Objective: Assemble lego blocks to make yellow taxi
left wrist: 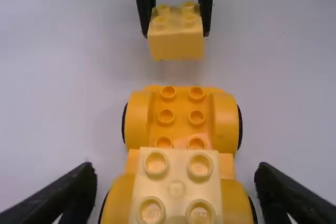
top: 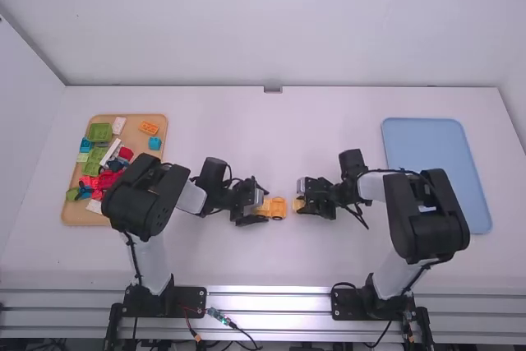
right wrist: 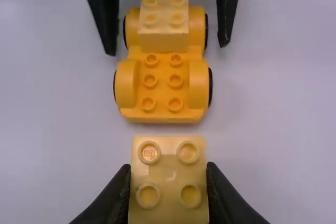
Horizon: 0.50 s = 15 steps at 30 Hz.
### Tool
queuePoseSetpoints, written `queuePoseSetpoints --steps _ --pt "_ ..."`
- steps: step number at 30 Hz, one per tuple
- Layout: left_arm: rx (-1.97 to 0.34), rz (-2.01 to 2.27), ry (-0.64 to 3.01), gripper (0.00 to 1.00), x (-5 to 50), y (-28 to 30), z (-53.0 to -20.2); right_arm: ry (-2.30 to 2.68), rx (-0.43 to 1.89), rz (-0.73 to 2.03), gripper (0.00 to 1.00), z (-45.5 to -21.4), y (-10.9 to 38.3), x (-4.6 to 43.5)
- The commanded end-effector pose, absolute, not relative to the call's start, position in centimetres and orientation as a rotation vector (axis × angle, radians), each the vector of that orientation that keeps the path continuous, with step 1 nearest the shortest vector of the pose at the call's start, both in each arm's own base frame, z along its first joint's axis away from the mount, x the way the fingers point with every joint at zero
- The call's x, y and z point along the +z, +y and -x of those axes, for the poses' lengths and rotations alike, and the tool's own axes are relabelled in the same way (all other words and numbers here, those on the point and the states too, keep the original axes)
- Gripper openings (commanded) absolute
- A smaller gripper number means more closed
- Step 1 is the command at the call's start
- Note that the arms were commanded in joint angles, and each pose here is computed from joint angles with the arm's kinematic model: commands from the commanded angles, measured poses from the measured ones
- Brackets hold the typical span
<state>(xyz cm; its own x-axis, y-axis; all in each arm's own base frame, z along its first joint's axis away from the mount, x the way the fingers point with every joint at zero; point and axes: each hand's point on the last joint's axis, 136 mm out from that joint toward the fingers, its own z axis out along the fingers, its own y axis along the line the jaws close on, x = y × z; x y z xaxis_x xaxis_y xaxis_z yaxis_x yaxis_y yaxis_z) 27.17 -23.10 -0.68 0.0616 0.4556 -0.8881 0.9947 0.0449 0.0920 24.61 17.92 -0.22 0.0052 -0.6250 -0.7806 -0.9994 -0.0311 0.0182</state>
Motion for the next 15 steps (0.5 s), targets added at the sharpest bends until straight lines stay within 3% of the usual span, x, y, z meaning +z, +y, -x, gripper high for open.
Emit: queuePoseSetpoints --steps 1,15 --pt "-0.876 -1.532 1.492 0.71 -0.6 -23.5 -26.7 1.633 0.843 1.72 0.0 -24.8 18.8 0.7" --pt "-0.829 -1.544 1.545 0.81 -1.4 -23.2 -27.0 1.55 0.814 1.785 0.0 -24.0 21.2 2.7"
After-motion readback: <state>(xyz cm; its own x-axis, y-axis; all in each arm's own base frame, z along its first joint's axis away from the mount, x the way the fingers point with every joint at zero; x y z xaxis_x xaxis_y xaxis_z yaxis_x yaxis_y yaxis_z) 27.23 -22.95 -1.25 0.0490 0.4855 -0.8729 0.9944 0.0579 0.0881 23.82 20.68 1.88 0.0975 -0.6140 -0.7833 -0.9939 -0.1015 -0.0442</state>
